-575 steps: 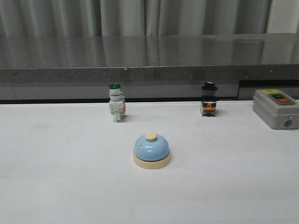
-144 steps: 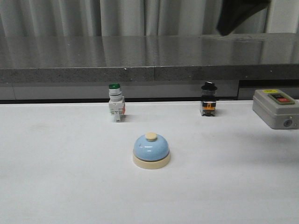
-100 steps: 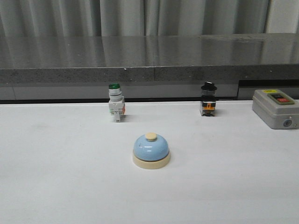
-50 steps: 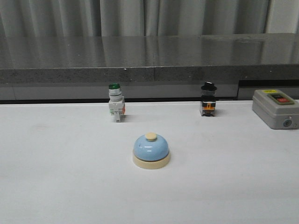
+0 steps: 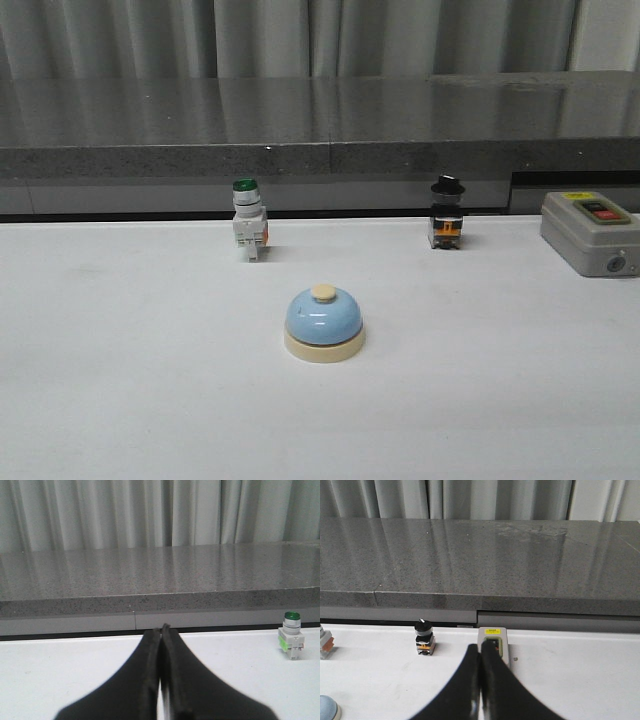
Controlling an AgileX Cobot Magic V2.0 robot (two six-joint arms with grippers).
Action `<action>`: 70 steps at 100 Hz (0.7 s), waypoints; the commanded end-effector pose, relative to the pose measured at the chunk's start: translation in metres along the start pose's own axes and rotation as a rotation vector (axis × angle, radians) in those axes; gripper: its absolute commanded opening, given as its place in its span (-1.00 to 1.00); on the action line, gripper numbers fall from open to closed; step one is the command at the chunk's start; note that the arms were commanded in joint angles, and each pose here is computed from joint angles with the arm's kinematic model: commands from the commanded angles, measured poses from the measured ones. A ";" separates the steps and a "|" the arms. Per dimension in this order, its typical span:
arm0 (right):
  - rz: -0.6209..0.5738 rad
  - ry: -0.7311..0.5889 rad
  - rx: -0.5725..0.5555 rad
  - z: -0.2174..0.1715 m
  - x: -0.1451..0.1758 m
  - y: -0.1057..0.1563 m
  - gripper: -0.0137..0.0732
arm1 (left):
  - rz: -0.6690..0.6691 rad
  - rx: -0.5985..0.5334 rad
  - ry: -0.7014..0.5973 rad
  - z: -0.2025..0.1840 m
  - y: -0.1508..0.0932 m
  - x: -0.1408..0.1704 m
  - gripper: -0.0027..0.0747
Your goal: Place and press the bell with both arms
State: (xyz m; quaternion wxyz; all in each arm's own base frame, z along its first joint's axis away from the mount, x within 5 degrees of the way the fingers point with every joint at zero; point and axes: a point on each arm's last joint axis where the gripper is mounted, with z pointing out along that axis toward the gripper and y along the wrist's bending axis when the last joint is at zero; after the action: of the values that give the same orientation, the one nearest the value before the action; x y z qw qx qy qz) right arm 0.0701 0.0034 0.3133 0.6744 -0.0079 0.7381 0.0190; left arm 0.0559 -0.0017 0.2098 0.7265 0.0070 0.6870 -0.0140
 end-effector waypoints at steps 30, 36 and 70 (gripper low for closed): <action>-0.009 -0.086 0.014 -0.003 0.002 -0.001 -0.82 | -0.009 -0.003 -0.070 -0.001 0.000 0.005 -0.98; -0.018 -0.107 0.018 -0.007 0.009 -0.001 -0.82 | -0.009 -0.003 -0.070 -0.001 0.000 0.005 -0.98; 0.025 -0.169 0.034 -0.015 0.068 -0.004 -0.82 | -0.009 -0.003 -0.070 -0.001 0.000 0.005 -0.98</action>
State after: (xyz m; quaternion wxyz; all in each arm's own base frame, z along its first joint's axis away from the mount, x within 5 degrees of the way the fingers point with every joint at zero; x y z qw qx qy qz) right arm 0.0509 0.0004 0.2421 0.6963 0.0111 0.7175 0.0161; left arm 0.0559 -0.0017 0.2098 0.7265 0.0070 0.6870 -0.0140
